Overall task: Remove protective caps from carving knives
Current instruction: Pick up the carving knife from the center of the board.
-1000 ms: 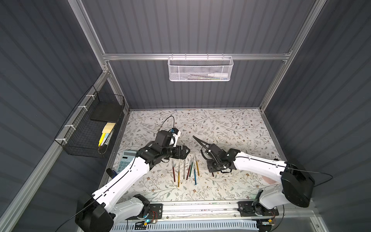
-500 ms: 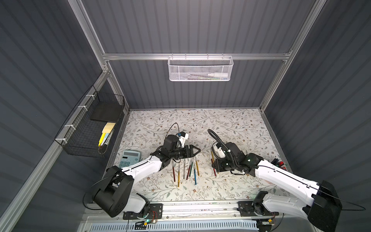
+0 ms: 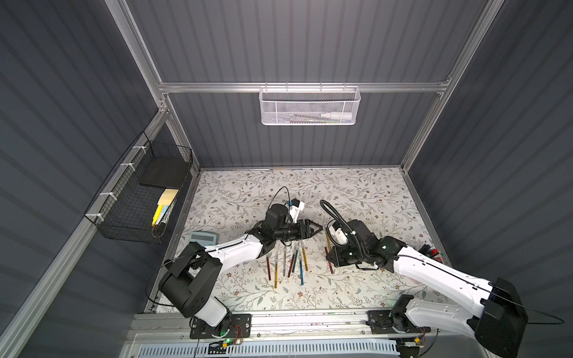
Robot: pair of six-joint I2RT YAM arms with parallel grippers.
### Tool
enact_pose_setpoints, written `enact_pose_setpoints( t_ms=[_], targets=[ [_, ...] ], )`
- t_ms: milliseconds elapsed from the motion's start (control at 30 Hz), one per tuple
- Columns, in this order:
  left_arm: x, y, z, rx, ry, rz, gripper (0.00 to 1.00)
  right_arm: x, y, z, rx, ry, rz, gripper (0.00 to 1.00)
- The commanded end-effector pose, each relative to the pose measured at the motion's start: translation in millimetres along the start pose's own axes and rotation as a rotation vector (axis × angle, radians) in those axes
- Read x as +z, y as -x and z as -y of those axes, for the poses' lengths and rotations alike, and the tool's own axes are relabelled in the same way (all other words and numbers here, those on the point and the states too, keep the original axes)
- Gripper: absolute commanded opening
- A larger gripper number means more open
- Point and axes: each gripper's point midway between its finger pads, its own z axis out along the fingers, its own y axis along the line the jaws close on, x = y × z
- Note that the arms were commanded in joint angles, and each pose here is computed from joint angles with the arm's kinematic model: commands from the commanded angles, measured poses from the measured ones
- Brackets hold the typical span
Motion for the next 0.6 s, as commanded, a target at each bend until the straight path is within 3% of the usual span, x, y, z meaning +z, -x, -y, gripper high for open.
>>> enact_pose_setpoints(
  t_ms=[0, 567],
  targets=[
    [10.8, -6.4, -5.5, -0.039, 0.019, -0.033, 0.63, -3.8, 5.4, -6.3, -0.013, 0.015, 0.004, 0.1],
    [26.5, -19.0, -5.9, -0.072, 0.039, -0.093, 0.44, 0.8, 6.9, 0.8, 0.001, -0.023, 0.01, 0.1]
  ],
)
